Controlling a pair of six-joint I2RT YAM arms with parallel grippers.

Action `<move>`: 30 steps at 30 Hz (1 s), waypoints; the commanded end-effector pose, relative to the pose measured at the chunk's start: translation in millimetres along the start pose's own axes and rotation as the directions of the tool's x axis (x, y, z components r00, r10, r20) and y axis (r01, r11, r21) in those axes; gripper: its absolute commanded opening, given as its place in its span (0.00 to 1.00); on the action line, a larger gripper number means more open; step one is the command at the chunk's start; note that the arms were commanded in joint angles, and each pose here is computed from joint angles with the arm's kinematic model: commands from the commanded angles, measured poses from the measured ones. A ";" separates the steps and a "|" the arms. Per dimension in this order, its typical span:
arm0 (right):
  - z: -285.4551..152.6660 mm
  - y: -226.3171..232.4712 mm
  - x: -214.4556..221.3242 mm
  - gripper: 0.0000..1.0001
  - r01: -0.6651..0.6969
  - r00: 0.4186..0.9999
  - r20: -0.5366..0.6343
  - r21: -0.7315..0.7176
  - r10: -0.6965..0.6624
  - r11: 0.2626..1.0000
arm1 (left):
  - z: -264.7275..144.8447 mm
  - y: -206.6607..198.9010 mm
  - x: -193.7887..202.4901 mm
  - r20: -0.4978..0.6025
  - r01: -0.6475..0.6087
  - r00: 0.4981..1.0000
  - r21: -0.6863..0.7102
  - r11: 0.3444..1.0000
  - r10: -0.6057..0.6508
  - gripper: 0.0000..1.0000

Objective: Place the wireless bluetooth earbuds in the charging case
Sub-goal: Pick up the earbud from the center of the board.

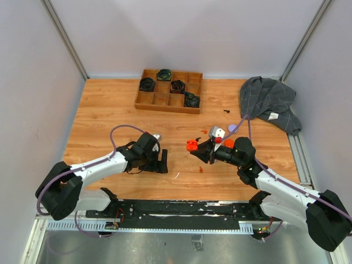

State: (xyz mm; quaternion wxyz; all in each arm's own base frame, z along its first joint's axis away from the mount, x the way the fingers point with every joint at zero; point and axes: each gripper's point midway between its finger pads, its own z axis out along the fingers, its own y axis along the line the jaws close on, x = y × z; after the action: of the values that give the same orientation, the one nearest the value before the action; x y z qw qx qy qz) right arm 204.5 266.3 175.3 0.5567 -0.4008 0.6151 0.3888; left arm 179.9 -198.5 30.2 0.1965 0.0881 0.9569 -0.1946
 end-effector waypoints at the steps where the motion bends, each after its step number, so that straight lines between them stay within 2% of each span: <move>1: -1.6 -1.8 -2.5 0.08 0.020 1.000 0.019 0.006 -0.020 1.000 | 3.6 -2.9 20.6 -0.080 0.009 0.997 0.004 1.000 -0.009 0.81; 7: -2.5 -1.5 -5.0 0.08 0.023 0.999 0.025 0.008 -0.023 1.000 | 0.4 -15.8 25.2 -0.108 0.010 0.994 0.013 1.000 -0.008 0.70; 10: -3.3 -1.3 -5.6 0.08 0.024 0.999 0.027 0.010 -0.024 1.000 | -3.2 -12.6 20.3 -0.095 0.015 0.995 -0.029 0.999 -0.018 0.66; 16: -4.7 -1.4 -7.3 0.08 0.026 0.999 0.032 0.015 -0.027 1.000 | -8.8 -9.4 10.6 -0.064 -0.008 0.998 -0.110 0.994 0.001 0.63; 24: -3.9 -2.5 -5.7 0.08 0.022 0.999 0.025 0.018 -0.023 1.000 | 0.1 -5.6 15.5 -0.096 -0.062 0.994 -0.213 0.975 0.042 0.52; 30: -3.9 -2.9 -4.9 0.08 0.022 1.000 0.021 0.020 -0.022 1.000 | 4.4 0.9 16.2 -0.110 -0.100 0.991 -0.293 0.951 0.070 0.50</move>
State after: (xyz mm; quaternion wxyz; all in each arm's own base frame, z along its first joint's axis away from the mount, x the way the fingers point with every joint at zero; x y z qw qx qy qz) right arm 203.1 265.0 181.1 0.5641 -0.4003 0.6085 0.3890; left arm 159.9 -202.0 16.7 0.1525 0.1107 0.9796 -0.0696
